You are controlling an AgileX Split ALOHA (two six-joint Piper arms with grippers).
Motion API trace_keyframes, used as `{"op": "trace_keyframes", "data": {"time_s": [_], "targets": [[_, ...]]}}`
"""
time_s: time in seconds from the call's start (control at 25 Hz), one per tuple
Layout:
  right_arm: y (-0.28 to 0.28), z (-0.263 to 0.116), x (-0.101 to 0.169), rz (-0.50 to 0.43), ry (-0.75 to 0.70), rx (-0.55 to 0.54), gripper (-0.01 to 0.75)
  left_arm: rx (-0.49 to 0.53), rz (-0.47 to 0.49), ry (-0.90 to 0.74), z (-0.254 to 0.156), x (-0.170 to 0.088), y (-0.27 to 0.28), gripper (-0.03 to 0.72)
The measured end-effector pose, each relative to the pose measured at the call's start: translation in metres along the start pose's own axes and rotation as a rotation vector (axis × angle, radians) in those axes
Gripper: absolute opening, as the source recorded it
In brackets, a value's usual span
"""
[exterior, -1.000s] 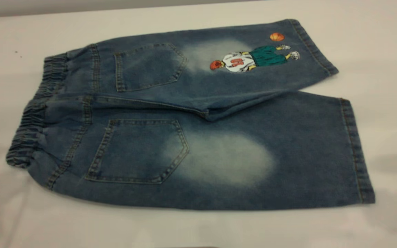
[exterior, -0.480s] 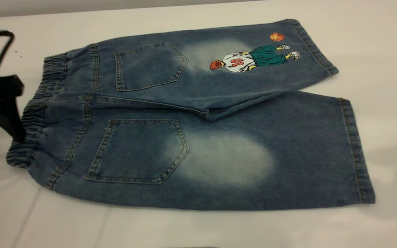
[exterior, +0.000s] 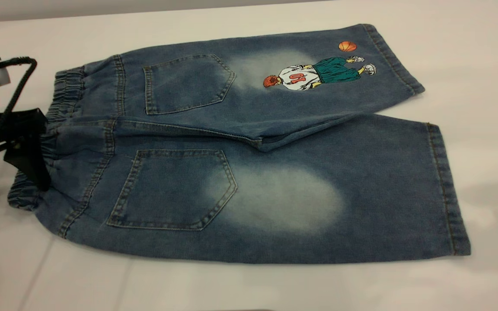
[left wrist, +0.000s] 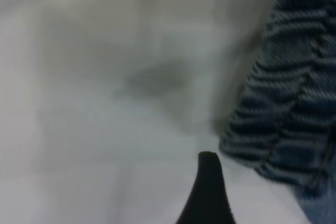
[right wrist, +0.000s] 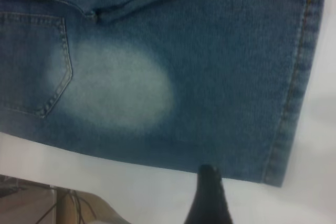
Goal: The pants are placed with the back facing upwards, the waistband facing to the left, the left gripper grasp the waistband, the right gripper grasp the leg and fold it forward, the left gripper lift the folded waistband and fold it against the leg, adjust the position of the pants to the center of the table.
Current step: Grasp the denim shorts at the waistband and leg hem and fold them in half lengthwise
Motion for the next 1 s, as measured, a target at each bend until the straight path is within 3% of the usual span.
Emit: {"op": "trace_keyframes", "data": {"time_s": [0.44,0.56,0.68,0.88,1.0], "targets": [[0.0,0.0,0.001,0.006,-0.007,-0.001,0.467,0.009,0.005,0.03,0.0,0.002,-0.019,0.533],[0.0,-0.002,0.001,0.013,-0.015,0.014,0.467,0.007,0.003,0.019,-0.001,-0.001,-0.019,0.5],[-0.005,-0.011,-0.001,0.021,-0.052,0.043,0.467,-0.008,0.001,-0.01,-0.001,-0.009,-0.02,0.396],[-0.02,-0.046,-0.011,0.045,-0.157,0.126,0.467,-0.03,-0.006,-0.068,-0.002,-0.027,-0.022,0.144],[-0.026,-0.063,-0.014,0.079,-0.219,0.152,0.467,-0.048,-0.011,-0.078,-0.001,-0.031,-0.019,0.097]]}}
Point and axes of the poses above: a point on each arm's last joint axis where the gripper is mounted, y pointing back along that axis away from the gripper, x along the wrist's bending axis when the last joint is at zero, z = x × y, the point moved 2 cm from there along -y, pointing out along that axis toward the gripper, and after that the axes turned 2 degrees about -y, right-handed, at the moved point
